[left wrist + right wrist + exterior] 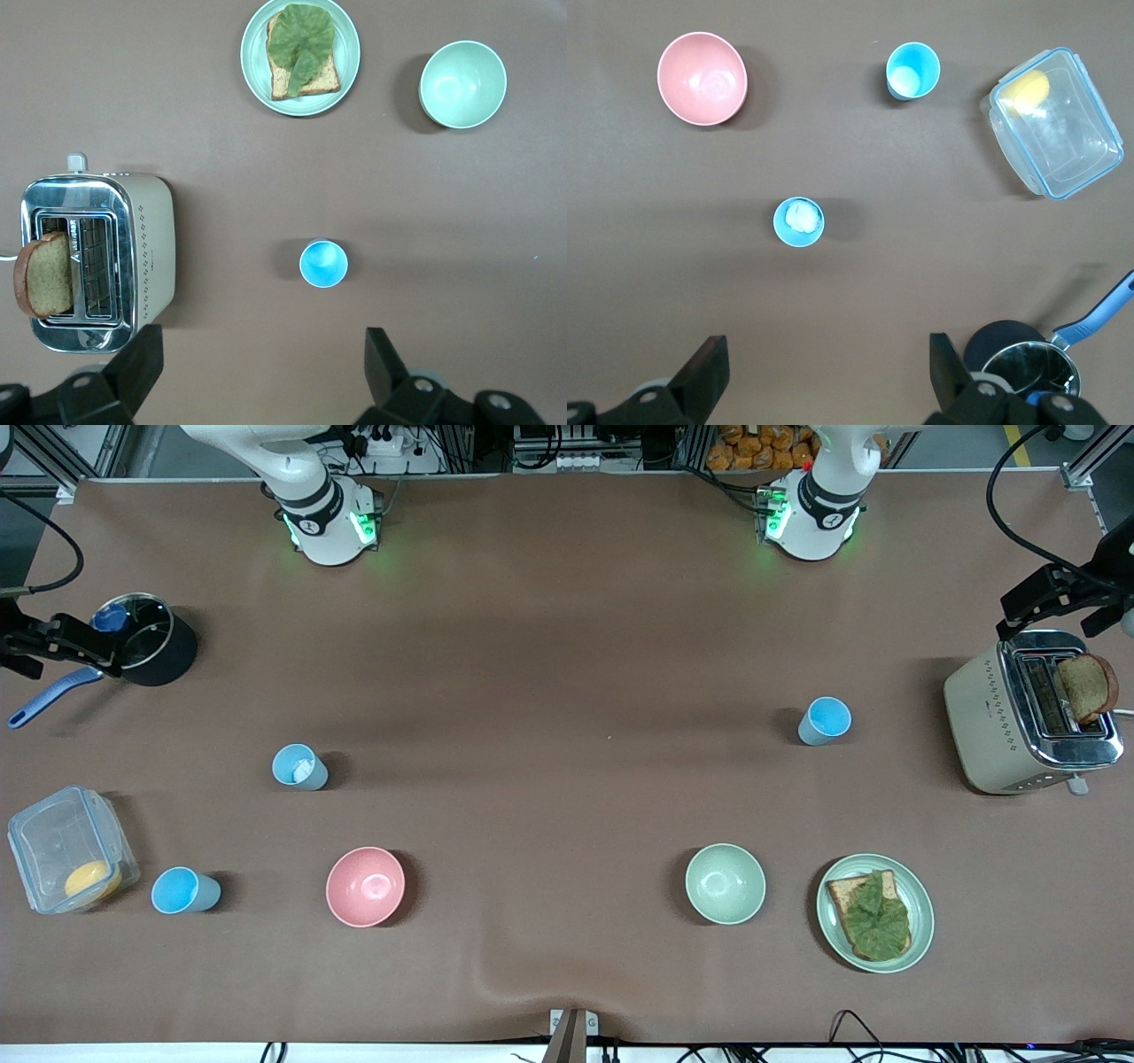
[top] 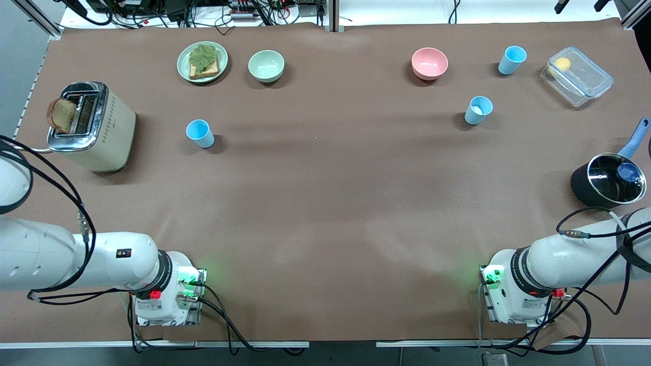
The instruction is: Stack blue cups with both arms
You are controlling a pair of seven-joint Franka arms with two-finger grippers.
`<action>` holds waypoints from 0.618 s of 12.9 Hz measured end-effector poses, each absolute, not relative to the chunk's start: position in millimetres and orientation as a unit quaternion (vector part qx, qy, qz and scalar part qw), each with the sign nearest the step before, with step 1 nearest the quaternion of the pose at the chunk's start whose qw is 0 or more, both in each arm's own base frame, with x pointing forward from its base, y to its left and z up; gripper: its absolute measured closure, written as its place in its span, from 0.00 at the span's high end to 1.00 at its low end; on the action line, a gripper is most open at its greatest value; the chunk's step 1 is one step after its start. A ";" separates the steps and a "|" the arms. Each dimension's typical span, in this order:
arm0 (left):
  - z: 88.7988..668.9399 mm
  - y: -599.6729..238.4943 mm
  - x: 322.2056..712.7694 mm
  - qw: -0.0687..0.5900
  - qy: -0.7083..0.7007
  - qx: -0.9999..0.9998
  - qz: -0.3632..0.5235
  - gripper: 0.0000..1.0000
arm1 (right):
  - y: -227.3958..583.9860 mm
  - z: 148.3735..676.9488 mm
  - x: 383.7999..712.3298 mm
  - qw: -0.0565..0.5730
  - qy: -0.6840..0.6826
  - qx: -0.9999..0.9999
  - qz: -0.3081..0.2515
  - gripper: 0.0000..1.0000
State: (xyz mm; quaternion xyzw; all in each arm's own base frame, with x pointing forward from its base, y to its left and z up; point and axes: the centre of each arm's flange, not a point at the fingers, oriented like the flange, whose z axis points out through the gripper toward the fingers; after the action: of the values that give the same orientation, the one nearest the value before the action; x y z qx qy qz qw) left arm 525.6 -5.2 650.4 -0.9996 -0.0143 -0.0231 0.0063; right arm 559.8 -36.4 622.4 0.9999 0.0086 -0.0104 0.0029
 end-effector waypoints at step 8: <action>652.3 -3.5 524.7 0.006 -0.016 -1.000 -0.025 1.00 | -20.6 622.2 560.4 0.003 0.023 1.000 -0.011 1.00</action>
State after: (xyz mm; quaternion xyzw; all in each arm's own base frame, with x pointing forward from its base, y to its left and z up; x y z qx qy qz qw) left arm 524.7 -3.5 652.3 -0.9995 -0.0159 -0.0249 0.0062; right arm 560.4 -20.6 622.2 0.9997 0.0229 -0.0113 0.0025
